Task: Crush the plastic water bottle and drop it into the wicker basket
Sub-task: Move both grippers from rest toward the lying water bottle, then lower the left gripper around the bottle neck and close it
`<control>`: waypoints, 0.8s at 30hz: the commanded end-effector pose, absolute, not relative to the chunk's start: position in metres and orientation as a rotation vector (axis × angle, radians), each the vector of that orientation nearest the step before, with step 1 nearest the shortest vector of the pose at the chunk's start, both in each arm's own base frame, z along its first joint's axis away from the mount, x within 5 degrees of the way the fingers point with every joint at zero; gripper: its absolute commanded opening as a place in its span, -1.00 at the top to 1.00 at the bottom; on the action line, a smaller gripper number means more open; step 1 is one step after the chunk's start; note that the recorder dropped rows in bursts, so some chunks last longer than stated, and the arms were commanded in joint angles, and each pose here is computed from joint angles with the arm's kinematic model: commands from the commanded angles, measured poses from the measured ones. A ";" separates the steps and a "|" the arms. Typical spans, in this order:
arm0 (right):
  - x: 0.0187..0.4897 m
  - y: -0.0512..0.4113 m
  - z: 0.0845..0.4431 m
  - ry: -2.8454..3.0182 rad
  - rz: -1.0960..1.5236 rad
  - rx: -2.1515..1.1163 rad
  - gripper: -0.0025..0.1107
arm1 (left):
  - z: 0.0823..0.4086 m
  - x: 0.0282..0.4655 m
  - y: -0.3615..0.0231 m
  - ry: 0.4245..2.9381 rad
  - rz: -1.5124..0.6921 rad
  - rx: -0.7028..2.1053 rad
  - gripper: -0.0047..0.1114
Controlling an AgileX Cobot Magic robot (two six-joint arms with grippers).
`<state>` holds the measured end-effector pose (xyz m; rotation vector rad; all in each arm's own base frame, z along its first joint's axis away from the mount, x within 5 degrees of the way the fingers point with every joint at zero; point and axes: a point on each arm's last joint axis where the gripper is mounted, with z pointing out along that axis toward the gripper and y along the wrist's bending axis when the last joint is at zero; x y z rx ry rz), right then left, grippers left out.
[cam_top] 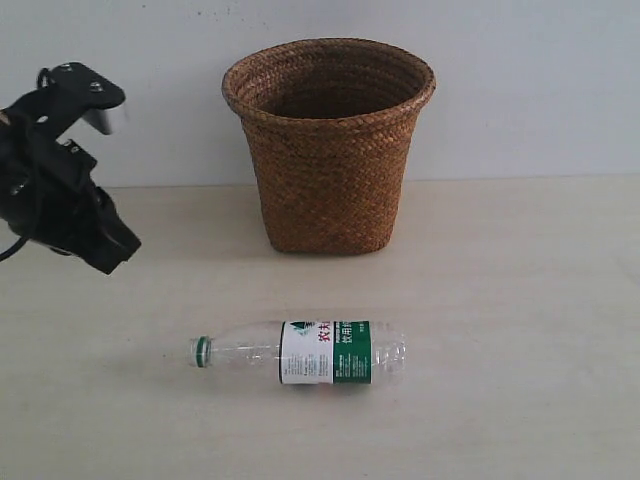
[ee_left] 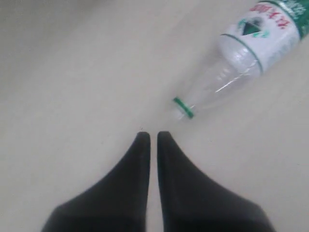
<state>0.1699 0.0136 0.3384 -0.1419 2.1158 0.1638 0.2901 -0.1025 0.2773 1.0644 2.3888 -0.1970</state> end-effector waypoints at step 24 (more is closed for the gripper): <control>0.330 0.132 0.247 2.453 0.496 -0.936 0.96 | 0.178 0.371 -0.152 2.084 -0.493 1.883 -0.33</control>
